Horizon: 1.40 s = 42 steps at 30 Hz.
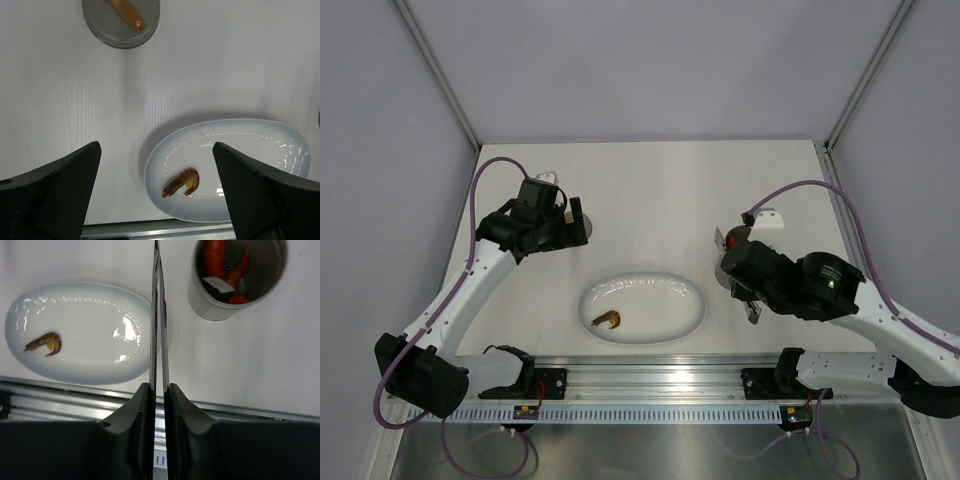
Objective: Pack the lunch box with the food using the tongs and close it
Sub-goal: Pick up the fake food from the plate.
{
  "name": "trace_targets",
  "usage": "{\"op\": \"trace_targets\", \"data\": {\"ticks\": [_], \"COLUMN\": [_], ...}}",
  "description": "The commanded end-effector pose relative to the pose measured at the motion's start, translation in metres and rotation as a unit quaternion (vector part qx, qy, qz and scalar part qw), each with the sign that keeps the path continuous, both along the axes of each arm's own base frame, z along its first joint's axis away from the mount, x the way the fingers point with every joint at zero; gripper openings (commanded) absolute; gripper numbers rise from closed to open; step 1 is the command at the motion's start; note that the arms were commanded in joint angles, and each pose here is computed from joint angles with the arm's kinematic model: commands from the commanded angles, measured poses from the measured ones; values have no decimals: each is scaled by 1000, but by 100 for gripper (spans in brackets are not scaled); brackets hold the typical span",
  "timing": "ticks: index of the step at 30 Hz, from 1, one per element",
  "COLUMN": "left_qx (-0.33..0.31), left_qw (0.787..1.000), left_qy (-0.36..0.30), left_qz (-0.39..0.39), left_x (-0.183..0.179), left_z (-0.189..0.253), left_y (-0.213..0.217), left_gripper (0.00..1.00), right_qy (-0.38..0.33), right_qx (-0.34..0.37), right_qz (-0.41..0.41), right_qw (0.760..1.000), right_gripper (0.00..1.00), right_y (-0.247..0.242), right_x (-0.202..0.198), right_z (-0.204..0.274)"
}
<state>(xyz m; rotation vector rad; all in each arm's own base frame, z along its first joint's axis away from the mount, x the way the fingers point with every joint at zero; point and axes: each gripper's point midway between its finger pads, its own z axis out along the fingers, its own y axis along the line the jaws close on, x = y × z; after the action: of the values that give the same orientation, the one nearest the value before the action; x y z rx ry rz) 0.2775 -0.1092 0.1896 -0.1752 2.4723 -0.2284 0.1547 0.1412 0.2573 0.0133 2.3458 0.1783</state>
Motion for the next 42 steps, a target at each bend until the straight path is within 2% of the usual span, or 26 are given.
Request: {"op": "trace_targets", "data": {"ticks": [1,9,15,16,20,27,33,42], "left_qx": [-12,12,10,8,11,13,11,10], "left_qw": [1000,1000,999,998,998,998,998,998], "left_qy": [-14,-25,-44,-47,-47,-46,-44,-42], "left_qz": [1,12,28,29,33,41,43,41], "left_x": [6,8,11,11,11,10,9,8], "left_z": [6,20,36,38,39,39,36,34], "left_y": [-4,8,17,17,22,28,30,29], "left_gripper": [99,99,99,99,99,99,99,99], "right_qy": [2,27,52,55,71,87,91,87], "right_qx": [8,-13,-5,-8,-43,-81,-105,-144], "right_qz": [147,288,355,365,397,434,435,434], "right_qw": [989,957,933,929,914,893,890,885], "right_gripper": [17,27,36,40,44,49,56,57], "right_y": [47,130,180,186,206,217,215,213], "right_x": [-2,-33,-58,-63,-73,-79,-77,-69], "right_z": [13,-11,-42,-45,-69,-90,-100,-114]}}
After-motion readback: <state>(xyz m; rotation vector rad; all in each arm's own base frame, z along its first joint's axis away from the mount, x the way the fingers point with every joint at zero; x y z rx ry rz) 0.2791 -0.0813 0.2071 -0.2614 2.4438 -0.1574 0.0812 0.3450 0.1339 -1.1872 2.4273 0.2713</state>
